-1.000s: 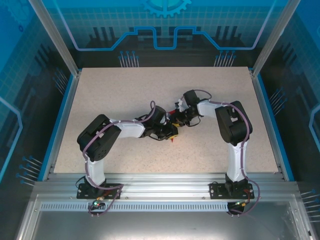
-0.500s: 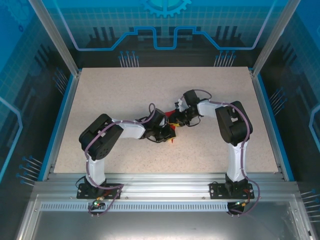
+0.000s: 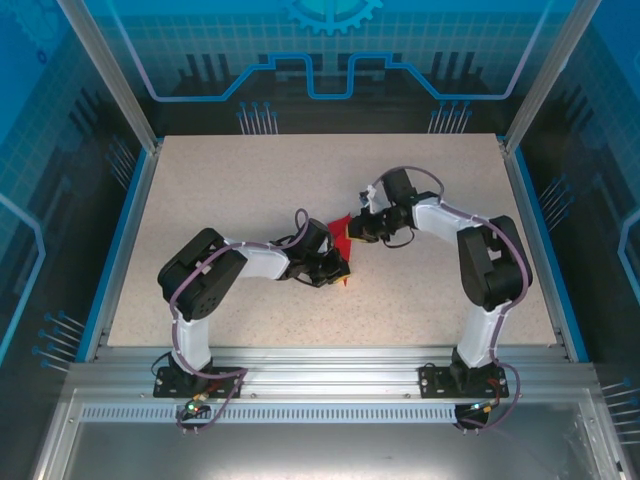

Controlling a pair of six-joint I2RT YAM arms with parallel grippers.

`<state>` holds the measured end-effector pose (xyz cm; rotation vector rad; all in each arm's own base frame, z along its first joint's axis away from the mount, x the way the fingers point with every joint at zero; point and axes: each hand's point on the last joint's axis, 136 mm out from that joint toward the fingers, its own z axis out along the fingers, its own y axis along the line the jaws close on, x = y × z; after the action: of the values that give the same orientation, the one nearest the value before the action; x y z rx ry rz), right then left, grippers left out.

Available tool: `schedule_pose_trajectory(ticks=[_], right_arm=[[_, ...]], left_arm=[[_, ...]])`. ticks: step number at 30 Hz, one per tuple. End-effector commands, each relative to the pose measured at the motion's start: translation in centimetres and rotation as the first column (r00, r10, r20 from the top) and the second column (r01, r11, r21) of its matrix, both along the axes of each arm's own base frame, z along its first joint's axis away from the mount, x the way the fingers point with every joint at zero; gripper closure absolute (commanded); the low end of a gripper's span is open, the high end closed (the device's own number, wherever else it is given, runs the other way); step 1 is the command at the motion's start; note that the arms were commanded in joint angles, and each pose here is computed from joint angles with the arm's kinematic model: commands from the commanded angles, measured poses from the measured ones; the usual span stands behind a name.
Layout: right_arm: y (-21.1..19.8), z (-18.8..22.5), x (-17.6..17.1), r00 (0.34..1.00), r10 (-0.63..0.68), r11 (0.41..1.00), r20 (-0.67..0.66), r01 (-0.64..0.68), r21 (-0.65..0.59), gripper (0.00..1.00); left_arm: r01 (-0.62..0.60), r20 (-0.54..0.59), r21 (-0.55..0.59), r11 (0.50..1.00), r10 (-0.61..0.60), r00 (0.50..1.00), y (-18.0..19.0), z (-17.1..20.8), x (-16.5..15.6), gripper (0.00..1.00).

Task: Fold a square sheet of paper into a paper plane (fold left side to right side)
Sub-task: Fold the wing for the fifth time at the center of the table.

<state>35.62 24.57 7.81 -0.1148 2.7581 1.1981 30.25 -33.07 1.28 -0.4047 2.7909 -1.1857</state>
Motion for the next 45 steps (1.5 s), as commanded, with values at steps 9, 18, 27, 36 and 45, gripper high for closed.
schedule_pose_trajectory(ticks=[9, 18, 27, 36, 45], right_arm=[[1.4, -4.3, -1.3, 0.995, 0.052, 0.998, -0.080, -0.054, -0.028, 0.91], [1.3, -6.5, 0.0, 0.994, 0.072, 0.992, -0.078, -0.079, -0.099, 0.91], [0.5, -6.9, 1.8, 0.996, 0.074, 0.985, -0.045, -0.080, -0.156, 0.90], [-0.1, -7.5, 3.7, 0.997, 0.067, 0.984, -0.025, -0.070, -0.165, 0.90], [-0.7, -7.3, 5.4, 0.998, 0.059, 0.985, -0.005, -0.059, -0.163, 0.89]], left_arm=[[-0.006, -0.166, 0.194, 0.981, 0.039, 0.985, 3.3, -5.4, -3.8, 0.92], [-0.004, -0.189, 0.230, 0.973, 0.048, 0.981, 3.9, -6.0, -4.2, 0.94], [0.001, -0.199, 0.256, 0.967, 0.052, 0.979, 4.3, -6.3, -4.5, 0.96], [0.004, -0.202, 0.256, 0.967, 0.050, 0.978, 4.3, -6.4, -4.6, 0.96], [0.005, -0.208, 0.260, 0.966, 0.051, 0.977, 4.4, -6.6, -4.7, 0.97]])
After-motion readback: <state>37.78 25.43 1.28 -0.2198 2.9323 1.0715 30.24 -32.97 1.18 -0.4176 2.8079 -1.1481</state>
